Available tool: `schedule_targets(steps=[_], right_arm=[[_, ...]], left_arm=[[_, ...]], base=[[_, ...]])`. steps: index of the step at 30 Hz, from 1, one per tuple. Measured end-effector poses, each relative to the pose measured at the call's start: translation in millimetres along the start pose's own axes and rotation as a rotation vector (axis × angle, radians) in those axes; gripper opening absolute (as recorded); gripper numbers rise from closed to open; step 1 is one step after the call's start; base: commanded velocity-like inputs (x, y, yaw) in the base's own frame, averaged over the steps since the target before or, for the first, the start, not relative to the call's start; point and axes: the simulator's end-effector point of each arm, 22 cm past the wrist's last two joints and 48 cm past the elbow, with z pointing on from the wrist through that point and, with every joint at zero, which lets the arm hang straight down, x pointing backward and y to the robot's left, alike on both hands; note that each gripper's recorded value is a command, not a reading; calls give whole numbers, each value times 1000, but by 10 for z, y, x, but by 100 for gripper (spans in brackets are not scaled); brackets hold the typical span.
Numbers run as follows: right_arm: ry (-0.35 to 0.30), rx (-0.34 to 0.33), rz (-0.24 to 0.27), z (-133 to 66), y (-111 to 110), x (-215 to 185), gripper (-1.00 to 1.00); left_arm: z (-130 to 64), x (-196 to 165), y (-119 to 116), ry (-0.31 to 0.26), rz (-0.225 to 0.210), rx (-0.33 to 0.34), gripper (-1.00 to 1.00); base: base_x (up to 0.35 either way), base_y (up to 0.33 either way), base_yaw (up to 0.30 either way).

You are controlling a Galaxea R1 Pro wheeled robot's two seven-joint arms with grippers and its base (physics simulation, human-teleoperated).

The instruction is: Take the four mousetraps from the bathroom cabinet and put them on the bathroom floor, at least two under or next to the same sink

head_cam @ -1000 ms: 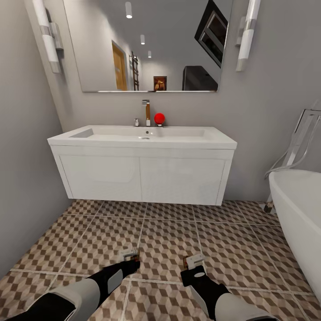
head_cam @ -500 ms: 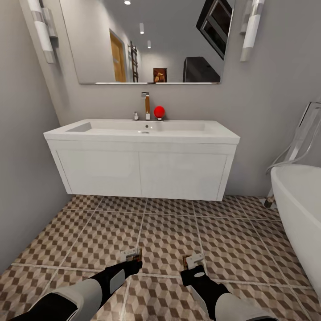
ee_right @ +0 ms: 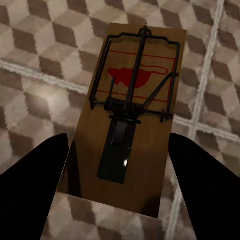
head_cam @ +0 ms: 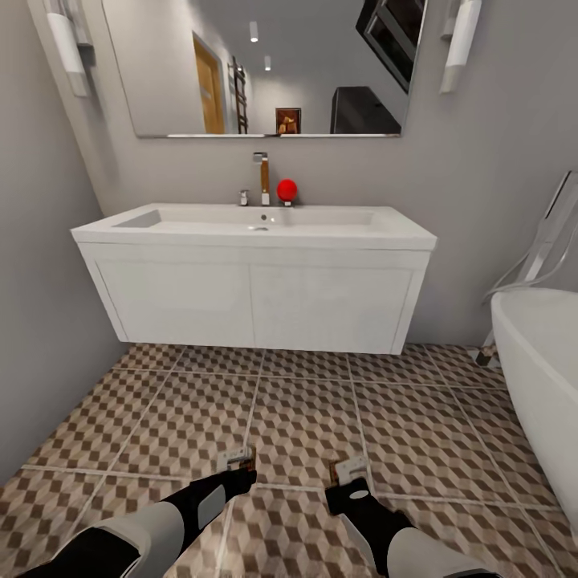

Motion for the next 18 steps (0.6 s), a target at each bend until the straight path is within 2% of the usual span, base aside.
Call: schedule_targets(steps=[18], right_arm=[[58, -18, 1, 202, 87, 332, -100]], left_arm=[[221, 361, 89, 72, -8, -13, -100]], base=[[0, 0, 0]])
